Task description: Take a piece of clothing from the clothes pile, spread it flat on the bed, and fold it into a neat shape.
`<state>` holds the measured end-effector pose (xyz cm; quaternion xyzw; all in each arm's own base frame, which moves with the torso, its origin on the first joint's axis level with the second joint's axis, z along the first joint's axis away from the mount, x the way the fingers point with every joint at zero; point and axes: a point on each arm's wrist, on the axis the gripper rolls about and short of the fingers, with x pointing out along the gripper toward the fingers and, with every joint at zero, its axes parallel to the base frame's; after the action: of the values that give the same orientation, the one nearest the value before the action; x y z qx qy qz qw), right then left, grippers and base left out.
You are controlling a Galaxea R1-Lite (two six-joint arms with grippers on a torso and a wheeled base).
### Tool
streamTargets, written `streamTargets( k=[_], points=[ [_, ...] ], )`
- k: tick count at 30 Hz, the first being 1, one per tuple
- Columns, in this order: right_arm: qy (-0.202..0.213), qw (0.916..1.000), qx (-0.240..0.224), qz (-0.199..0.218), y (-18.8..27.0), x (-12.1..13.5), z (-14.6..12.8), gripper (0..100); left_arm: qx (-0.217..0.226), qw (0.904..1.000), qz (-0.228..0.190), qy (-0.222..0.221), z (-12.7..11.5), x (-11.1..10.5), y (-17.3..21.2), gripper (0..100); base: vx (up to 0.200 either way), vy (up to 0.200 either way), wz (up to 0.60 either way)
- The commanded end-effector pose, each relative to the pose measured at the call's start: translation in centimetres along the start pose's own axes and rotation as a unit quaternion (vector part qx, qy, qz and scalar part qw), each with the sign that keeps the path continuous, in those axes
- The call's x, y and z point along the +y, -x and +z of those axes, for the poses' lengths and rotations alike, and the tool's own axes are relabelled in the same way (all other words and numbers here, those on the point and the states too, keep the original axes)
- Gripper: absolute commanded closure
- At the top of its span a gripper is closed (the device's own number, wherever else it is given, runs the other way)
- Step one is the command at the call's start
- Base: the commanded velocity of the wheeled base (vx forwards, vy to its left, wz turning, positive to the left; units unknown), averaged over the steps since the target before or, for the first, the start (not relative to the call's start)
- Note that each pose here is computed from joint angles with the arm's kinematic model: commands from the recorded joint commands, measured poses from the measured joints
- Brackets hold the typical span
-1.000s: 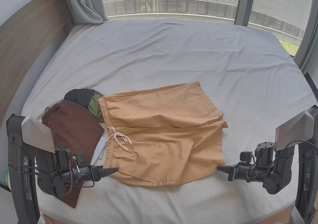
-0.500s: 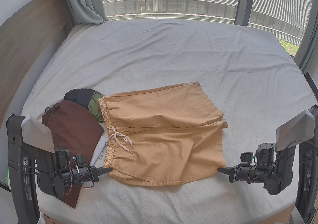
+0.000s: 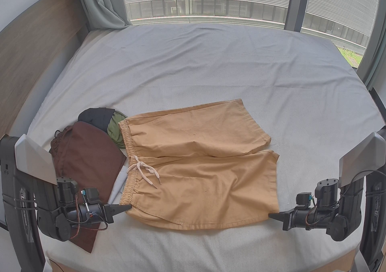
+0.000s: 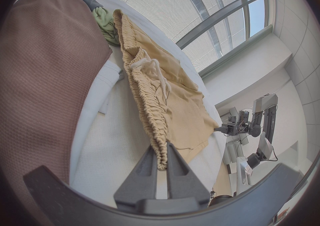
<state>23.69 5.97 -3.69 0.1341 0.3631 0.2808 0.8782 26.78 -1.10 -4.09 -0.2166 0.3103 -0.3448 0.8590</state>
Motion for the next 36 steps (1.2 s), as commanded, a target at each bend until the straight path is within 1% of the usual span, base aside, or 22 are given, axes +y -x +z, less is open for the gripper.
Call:
streamTargets(
  k=[1, 6, 12, 17, 27, 30, 32, 36],
  points=[
    [0.013, 0.9998, 0.018, -0.003, 0.9, 0.3, -0.8, 100, 0.002, 0.9999, 0.007, -0.013, -0.3, -0.1, 0.7, 100, 0.0, 0.0, 0.0],
    [0.026, 0.9993, 0.027, -0.01, 1.5, 0.0, -1.2, 100, 0.014, 0.9996, 0.009, -0.022, -1.0, -0.4, 1.2, 100, 0.0, 0.0, 0.0],
    [0.024, 0.9992, 0.029, -0.012, 1.6, 0.0, -1.3, 100, 0.024, 0.9995, 0.011, -0.016, -1.6, -0.8, 1.6, 100, 0.0, 0.0, 0.0],
    [0.025, 0.9993, 0.027, -0.012, 1.6, 0.0, -1.3, 100, 0.023, 0.9993, 0.014, -0.027, -1.6, -0.6, 1.8, 100, 0.0, 0.0, 0.0],
    [0.026, 0.9992, 0.028, -0.012, 1.6, 0.0, -1.3, 100, 0.023, 0.9993, 0.015, -0.027, -1.6, -0.6, 1.8, 100, 0.0, 0.0, 0.0],
    [0.04, 0.9986, 0.031, -0.013, 1.8, 0.0, -1.4, 100, 0.024, 0.9993, 0.019, -0.022, -1.8, -0.5, 2.1, 100, 0.0, 0.0, 0.0],
    [0.051, 0.998, 0.035, -0.01, 1.9, 0.0, -1.6, 100, 0.024, 0.9992, 0.017, -0.027, -1.8, -0.4, 2.1, 100, 0.0, 0.0, 0.0],
    [0.056, 0.9974, 0.043, -0.01, 2.2, 0.2, -1.9, 100, 0.028, 0.9991, 0.01, -0.031, -2.2, -0.5, 2.6, 100, 0.0, 0.0, 0.0]
  ],
)
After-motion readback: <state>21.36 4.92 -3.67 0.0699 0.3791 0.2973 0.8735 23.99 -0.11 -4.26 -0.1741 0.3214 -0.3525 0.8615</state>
